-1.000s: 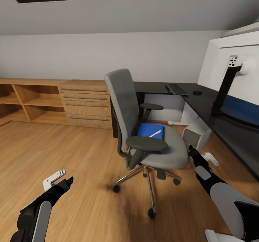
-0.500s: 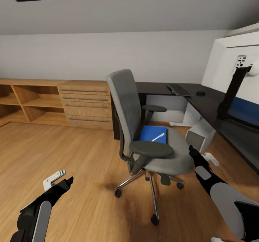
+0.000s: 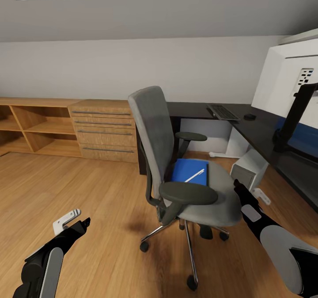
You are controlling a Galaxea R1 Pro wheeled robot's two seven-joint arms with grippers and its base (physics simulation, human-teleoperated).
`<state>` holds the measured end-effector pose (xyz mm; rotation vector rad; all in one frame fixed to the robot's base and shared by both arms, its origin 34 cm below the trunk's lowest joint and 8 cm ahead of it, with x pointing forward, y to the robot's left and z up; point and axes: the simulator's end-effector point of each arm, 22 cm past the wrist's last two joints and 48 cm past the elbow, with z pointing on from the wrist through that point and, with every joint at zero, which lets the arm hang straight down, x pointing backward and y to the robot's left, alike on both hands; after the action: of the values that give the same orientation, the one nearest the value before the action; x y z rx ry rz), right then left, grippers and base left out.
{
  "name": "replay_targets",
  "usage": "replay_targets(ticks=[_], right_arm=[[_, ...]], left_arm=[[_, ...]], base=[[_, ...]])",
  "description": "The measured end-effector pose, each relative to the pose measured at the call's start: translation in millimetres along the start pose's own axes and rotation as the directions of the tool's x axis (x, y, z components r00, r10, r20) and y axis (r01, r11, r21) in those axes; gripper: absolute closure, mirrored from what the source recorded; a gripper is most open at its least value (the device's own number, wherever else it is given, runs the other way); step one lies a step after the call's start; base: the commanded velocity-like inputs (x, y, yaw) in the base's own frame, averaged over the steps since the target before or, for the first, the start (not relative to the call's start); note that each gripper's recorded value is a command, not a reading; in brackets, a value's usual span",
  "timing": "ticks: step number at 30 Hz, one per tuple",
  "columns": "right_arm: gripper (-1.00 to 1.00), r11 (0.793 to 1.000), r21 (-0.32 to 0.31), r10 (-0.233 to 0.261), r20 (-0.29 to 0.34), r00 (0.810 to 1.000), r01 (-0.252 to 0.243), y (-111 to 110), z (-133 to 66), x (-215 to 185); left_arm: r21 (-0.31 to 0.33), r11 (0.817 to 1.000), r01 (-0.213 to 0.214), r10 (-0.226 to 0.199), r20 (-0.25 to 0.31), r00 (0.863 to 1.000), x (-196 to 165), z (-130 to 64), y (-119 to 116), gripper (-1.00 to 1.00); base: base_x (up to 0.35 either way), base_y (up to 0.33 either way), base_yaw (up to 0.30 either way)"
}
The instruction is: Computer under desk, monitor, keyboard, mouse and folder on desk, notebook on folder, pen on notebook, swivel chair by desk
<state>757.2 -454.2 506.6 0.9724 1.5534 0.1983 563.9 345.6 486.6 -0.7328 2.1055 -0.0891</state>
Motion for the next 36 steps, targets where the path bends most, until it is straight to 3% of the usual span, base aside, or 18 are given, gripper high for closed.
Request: replay_targets(ticks=[12, 14, 17, 22, 36], right_arm=[[-1.00, 1.000, 0.011, -0.002, -0.008, 1.000, 0.002, -9, 1.7, -5], [-1.00, 1.000, 0.020, 0.022, -0.034, 0.999, -0.021, -12, 2.1, -1], [-1.00, 0.995, 0.041, 0.098, -0.078, 0.992, -0.095, -17, 2.1, 6], [-1.00, 0.989, 0.044, 0.145, -0.102, 0.984, -0.141, -17, 2.0, 11], [-1.00, 0.988, 0.034, 0.154, -0.104, 0.983, -0.152, -13, 2.3, 11]], left_arm=[[-0.001, 1.000, 0.000, 0.000, 0.001, 1.000, 0, 0.0, 0, -1.00], [0.000, 1.000, 0.000, 0.000, 0.001, 1.000, 0, -0.1, 0, -1.00], [0.000, 1.000, 0.000, 0.000, 0.001, 1.000, 0, 0.0, 0, -1.00], [0.000, 1.000, 0.000, 0.000, 0.001, 1.000, 0, -0.1, 0, -1.00], [-0.001, 1.000, 0.000, 0.000, 0.001, 1.000, 0, 0.0, 0, -1.00]], base=[[0.000, 0.000, 0.000], [0.000, 0.000, 0.000], [0.000, 0.000, 0.000], [0.000, 0.000, 0.000], [0.000, 0.000, 0.020]])
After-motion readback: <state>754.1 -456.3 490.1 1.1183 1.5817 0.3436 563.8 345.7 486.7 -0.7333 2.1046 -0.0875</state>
